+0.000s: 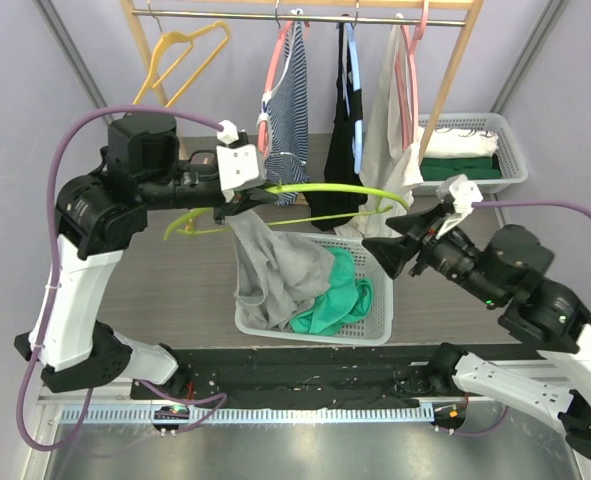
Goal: Remove the tank top from the hanger
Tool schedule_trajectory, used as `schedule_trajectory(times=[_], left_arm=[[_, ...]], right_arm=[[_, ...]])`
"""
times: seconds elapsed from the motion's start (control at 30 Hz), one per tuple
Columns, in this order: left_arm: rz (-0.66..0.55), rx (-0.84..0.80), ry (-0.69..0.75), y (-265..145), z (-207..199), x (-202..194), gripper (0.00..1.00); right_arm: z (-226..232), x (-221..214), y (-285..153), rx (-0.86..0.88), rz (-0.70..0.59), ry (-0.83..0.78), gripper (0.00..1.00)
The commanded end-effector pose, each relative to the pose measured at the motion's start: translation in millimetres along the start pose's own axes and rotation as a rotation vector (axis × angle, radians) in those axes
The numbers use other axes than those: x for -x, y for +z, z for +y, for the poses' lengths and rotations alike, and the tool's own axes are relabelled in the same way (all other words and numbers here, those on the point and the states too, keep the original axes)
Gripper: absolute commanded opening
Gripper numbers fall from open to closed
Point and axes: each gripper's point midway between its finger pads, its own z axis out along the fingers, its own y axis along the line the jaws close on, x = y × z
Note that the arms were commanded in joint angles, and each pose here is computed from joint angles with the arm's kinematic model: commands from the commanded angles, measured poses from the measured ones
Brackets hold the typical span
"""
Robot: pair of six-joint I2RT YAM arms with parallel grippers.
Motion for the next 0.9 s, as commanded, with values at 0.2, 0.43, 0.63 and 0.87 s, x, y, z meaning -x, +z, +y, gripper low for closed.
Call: schedule_trajectory(times=[0.2,0.43,0.63,0.87], left_arm=[[-0.073,-0.073,-0.004,18.4,1.0,12.7,0.00],[-0.074,-0.167,-0.044,11.9,-22.7,10.5,0.01],[-0.077,-0.250,-0.088,3.0,-47.0,5.6,0.00],[-0.076,-0.287,-0.097,-4.0,-59.4,4.7,0.00]], right_arm=[[67.8,70.9,-32.9,0.385,-0.040,-0.277,0.69],[71.5,82.3,-4.4,0.403,-0.030,-0.416,0.68],[75.2,78.2,7.3,0.428,-0.012,-0.447,0.66],[77.6,65.1,13.5,0.454,0.032,-0.437,0.64]])
